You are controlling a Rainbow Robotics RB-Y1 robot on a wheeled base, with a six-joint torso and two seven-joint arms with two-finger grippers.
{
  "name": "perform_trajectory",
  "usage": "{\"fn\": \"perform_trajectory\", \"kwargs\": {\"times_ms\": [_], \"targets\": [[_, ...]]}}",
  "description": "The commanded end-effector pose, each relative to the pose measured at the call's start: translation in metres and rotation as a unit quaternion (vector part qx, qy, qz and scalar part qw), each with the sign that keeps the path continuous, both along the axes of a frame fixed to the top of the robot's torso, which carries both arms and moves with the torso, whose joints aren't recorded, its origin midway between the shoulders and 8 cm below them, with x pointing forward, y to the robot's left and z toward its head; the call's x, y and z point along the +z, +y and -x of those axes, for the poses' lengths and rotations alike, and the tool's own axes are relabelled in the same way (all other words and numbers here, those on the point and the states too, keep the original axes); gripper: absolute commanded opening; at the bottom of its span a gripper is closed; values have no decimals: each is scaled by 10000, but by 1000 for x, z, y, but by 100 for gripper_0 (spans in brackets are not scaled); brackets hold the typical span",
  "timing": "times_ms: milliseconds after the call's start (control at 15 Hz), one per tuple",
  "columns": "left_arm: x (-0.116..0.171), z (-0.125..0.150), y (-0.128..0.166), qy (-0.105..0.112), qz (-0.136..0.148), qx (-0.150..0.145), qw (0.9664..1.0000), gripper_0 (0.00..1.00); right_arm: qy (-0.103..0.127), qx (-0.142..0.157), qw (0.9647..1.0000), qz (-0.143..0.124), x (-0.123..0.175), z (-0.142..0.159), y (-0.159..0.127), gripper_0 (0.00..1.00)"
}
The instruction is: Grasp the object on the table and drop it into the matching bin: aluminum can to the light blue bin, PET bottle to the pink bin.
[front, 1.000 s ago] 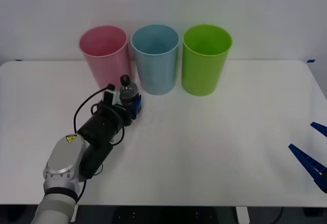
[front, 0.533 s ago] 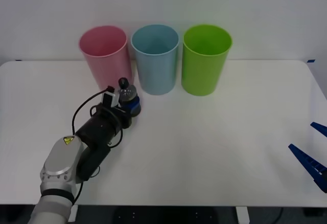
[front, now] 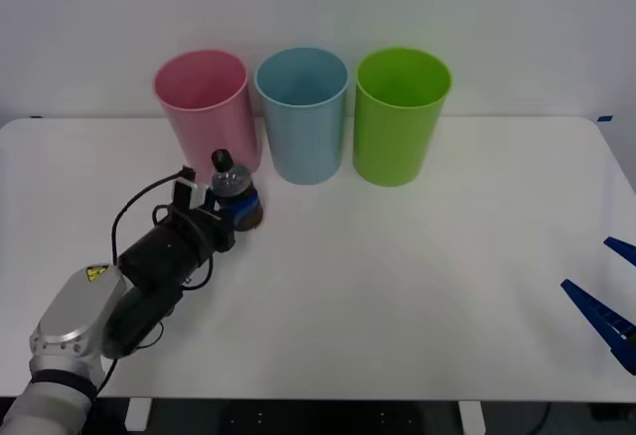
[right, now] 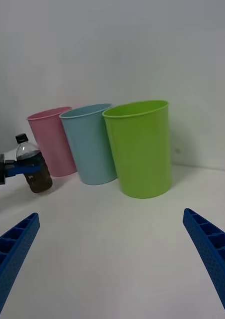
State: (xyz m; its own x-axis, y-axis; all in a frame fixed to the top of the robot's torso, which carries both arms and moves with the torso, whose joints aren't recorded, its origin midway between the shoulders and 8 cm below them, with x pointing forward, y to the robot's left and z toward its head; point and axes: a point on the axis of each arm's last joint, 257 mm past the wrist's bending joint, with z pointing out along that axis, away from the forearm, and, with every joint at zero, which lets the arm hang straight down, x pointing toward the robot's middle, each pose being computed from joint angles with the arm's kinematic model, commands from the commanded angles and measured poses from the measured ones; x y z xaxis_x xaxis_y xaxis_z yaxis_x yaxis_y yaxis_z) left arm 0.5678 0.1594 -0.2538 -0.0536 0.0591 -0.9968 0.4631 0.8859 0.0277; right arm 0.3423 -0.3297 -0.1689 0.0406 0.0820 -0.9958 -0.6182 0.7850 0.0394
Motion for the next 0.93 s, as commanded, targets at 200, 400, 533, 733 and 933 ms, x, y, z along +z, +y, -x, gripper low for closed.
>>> {"fn": "perform_trajectory", "kwargs": {"times_ms": [200, 400, 533, 733, 933], "targets": [[24, 25, 20, -160, 259, -32, 9995, 0, 0, 0, 10000, 0, 0, 0, 0, 100], [42, 36, 34, -282, 381, 18, 9989, 0, 0, 0, 10000, 0, 0, 0, 0, 100], [53, 39, 43, -346, 442, 63, 9984, 0, 0, 0, 10000, 0, 0, 0, 0, 100], [75, 41, 54, -468, 520, 77, 9975, 0, 0, 0, 10000, 0, 0, 0, 0, 100], [95, 42, 62, -593, 523, 26, 9969, 0, 0, 0, 10000, 0, 0, 0, 0, 100]]}}
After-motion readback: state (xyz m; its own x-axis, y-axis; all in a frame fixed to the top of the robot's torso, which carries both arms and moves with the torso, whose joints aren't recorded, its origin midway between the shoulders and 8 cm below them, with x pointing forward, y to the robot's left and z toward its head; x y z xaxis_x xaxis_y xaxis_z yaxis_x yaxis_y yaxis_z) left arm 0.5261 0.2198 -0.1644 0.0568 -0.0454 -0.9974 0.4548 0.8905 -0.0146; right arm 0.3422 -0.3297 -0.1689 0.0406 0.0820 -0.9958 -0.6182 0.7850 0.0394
